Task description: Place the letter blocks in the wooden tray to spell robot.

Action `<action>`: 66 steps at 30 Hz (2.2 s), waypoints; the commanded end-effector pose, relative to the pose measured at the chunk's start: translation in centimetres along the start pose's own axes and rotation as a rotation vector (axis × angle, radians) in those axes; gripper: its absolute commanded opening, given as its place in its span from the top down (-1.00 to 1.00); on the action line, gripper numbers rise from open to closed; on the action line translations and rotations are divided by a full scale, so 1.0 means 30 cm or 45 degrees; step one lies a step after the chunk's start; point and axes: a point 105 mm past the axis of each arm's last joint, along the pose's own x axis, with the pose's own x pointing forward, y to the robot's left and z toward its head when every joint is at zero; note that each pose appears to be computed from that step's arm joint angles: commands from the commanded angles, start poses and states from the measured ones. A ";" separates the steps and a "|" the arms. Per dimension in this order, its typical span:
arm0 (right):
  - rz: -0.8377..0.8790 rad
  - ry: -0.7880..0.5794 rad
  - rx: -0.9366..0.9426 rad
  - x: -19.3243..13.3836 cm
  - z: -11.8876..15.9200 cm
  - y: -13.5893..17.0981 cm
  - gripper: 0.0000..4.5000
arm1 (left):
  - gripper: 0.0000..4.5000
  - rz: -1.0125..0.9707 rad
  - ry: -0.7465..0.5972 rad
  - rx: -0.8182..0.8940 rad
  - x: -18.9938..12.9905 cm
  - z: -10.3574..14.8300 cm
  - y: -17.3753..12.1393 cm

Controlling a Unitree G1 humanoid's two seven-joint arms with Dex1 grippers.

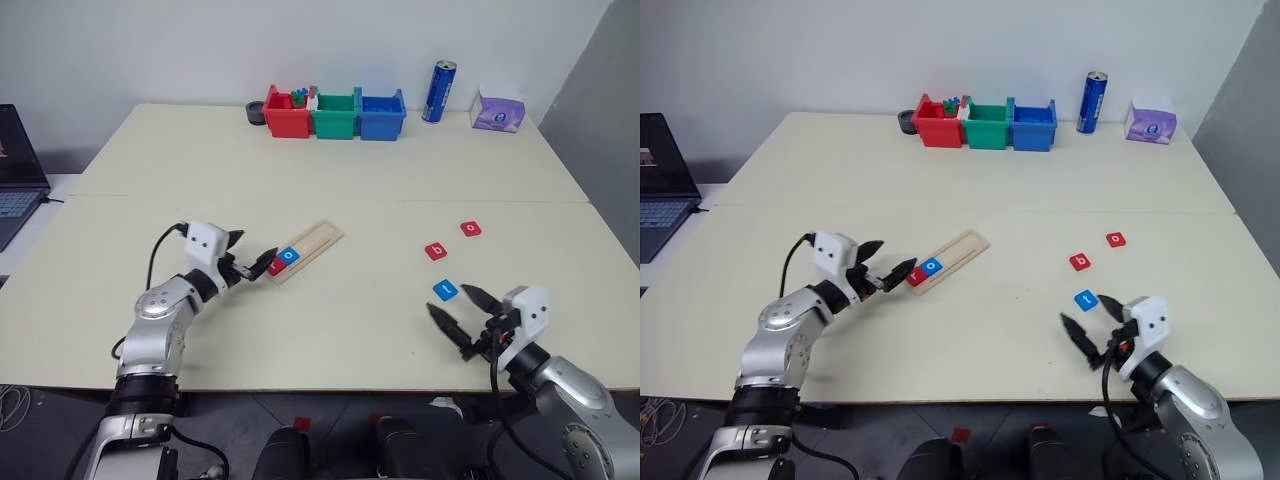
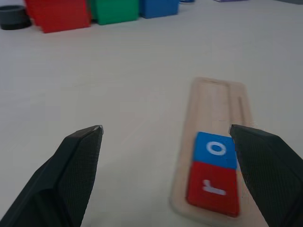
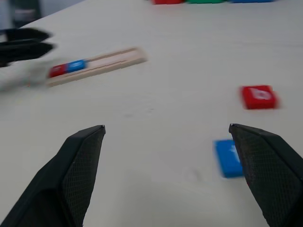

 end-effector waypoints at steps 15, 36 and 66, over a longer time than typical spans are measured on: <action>0.350 0.019 -0.308 0.024 0.107 0.131 -0.98 | -1.00 -0.228 0.199 0.060 0.066 -0.045 -0.063; 0.405 0.015 -0.308 0.030 0.123 0.178 -1.00 | -0.50 -0.270 0.504 0.064 0.049 -0.148 -0.098; 0.415 0.104 -0.347 -0.050 0.107 0.188 -1.00 | -0.50 -1.213 0.290 0.342 0.091 -0.054 -0.407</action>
